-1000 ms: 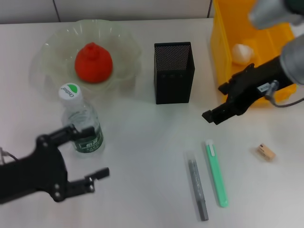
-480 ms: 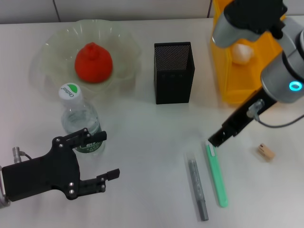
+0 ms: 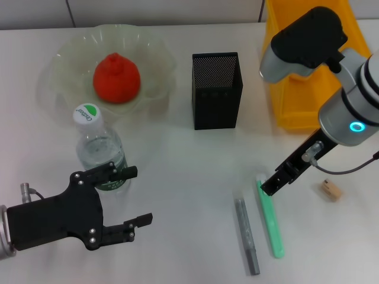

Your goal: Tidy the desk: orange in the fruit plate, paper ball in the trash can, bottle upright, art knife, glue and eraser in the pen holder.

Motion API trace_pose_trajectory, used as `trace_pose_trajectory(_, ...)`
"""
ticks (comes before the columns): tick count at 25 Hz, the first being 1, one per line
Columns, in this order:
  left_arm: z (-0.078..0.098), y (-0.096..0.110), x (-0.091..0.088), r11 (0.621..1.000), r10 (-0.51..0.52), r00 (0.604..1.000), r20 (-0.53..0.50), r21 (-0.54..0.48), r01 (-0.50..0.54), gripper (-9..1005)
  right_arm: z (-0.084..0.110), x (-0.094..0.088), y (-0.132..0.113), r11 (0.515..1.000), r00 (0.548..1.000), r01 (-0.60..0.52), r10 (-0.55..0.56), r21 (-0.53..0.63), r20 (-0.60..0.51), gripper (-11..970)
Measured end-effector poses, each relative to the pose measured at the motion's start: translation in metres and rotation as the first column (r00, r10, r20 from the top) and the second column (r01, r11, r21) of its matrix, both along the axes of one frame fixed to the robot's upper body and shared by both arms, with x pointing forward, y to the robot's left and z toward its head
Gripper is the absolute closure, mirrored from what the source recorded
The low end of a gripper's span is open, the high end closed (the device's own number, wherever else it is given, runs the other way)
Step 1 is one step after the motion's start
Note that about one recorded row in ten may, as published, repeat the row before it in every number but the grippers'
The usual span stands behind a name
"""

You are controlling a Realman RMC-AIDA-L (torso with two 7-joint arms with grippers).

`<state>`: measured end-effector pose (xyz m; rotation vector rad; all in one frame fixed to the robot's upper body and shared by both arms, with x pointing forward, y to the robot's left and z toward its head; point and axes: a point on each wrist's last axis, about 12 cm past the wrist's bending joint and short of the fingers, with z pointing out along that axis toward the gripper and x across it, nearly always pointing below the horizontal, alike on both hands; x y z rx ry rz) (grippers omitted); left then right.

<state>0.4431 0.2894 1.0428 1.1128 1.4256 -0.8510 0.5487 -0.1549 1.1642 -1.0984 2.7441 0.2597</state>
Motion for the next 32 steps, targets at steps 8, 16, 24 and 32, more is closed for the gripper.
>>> trace_pose_trajectory(8,0.000,0.001,-0.001,1.000,0.000,1.000,0.003,0.001,0.000,201,-0.013,0.003,0.008,1.000,1.000,-0.021,0.021,-0.017,0.004,114)
trace_pose_trajectory(16,0.000,0.000,0.000,1.000,-0.001,1.000,0.005,0.002,0.001,201,-0.019,0.005,0.012,0.999,0.999,-0.032,0.032,-0.023,0.009,114)
trace_pose_trajectory(24,0.000,0.000,0.000,1.000,0.000,1.000,0.005,0.003,0.000,201,-0.023,0.005,0.013,0.999,0.999,-0.040,0.040,-0.031,0.006,114)
trace_pose_trajectory(32,-0.002,0.000,-0.001,1.000,0.002,1.000,-0.005,-0.002,-0.002,201,-0.029,0.005,0.015,0.998,0.999,-0.051,0.051,-0.041,0.009,114)
